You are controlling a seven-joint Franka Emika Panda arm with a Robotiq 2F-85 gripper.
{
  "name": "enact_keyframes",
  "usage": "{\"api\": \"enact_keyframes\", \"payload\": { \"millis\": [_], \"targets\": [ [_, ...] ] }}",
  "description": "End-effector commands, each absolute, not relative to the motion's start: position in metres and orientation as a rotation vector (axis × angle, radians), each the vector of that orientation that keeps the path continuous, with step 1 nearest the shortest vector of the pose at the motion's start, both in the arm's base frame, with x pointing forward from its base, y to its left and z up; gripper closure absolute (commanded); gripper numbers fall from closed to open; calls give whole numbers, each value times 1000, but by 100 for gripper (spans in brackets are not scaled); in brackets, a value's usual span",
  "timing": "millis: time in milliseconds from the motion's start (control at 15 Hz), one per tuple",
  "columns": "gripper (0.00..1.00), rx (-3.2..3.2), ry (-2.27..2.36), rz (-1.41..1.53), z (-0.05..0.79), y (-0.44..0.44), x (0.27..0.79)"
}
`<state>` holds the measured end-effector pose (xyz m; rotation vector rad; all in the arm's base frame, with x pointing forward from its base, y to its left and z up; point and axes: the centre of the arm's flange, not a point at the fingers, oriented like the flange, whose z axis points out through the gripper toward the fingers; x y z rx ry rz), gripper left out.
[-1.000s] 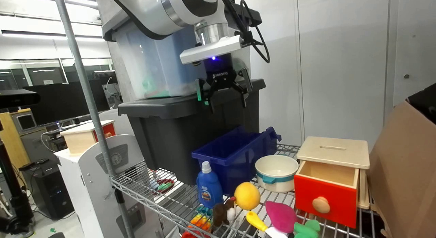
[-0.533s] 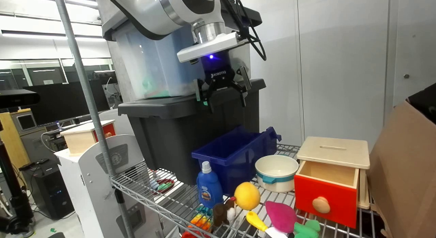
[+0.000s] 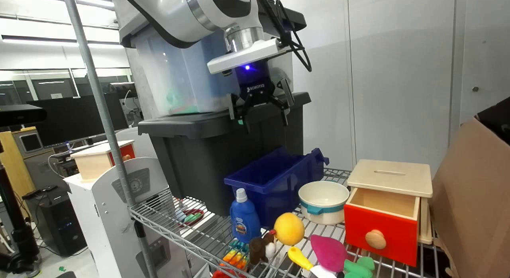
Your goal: Put the brown plush toy in the blue storage container
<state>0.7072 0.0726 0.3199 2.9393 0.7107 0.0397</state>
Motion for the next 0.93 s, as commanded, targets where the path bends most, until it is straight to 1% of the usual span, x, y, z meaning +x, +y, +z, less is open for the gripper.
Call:
{"api": "enact_keyframes", "payload": {
  "millis": [0,867],
  "targets": [
    [0,2924,697,6,322,82,708],
    [0,2895,751,-48,310,94,716]
  ]
}}
